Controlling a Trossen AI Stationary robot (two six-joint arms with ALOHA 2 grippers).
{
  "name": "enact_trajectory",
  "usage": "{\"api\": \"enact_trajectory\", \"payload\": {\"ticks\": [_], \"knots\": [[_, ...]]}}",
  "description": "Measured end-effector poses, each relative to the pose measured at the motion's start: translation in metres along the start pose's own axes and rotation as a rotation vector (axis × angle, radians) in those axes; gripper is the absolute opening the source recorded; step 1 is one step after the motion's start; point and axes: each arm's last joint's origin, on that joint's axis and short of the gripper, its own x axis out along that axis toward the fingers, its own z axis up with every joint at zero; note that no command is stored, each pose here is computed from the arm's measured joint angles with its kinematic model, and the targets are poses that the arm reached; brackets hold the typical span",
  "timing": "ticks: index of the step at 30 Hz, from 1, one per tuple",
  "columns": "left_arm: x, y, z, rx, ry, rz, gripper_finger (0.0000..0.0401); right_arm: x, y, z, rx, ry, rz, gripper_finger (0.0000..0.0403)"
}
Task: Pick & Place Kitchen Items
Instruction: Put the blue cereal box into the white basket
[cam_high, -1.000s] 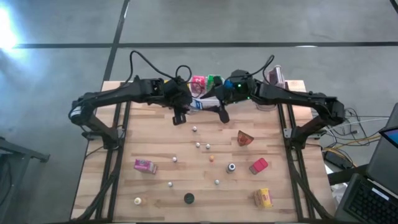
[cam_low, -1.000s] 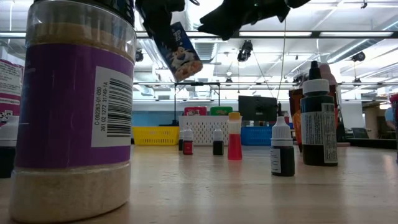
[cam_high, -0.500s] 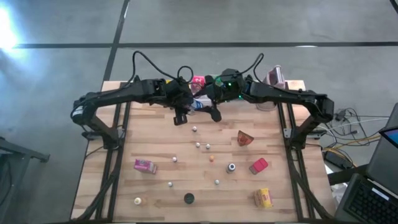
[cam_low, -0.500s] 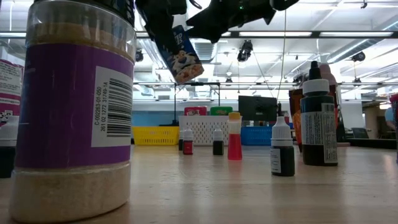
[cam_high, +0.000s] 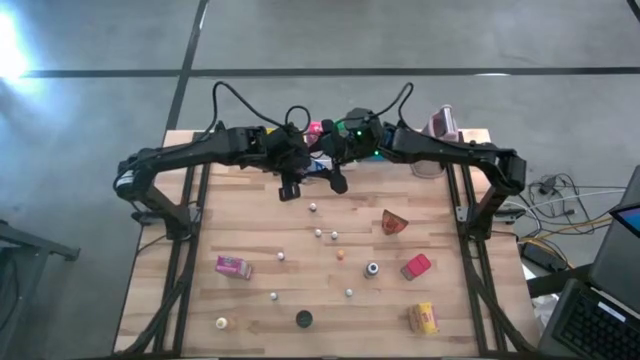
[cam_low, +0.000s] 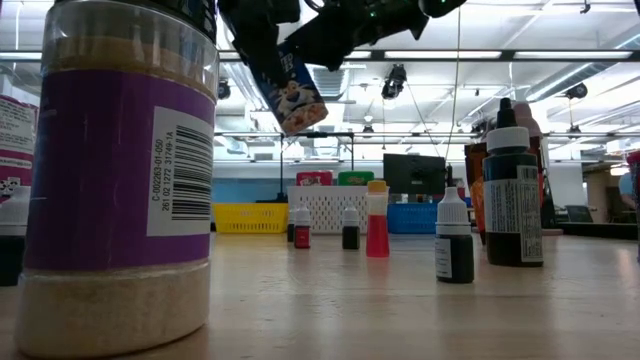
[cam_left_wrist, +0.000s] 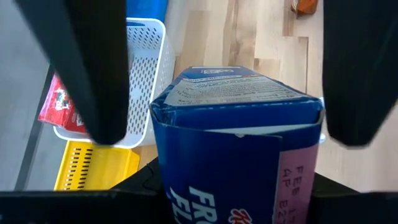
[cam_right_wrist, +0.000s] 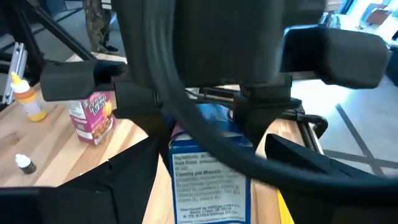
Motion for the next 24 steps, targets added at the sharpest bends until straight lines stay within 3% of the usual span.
{"api": "enact_trajectory", "payload": {"ticks": [24], "knots": [[-0.0003,0.0007,0.0042,0.000,-0.043,0.006,0.0174,0.0023,0.0007,-0.0026,0.011,0.013,0.006,0.0179]]}}
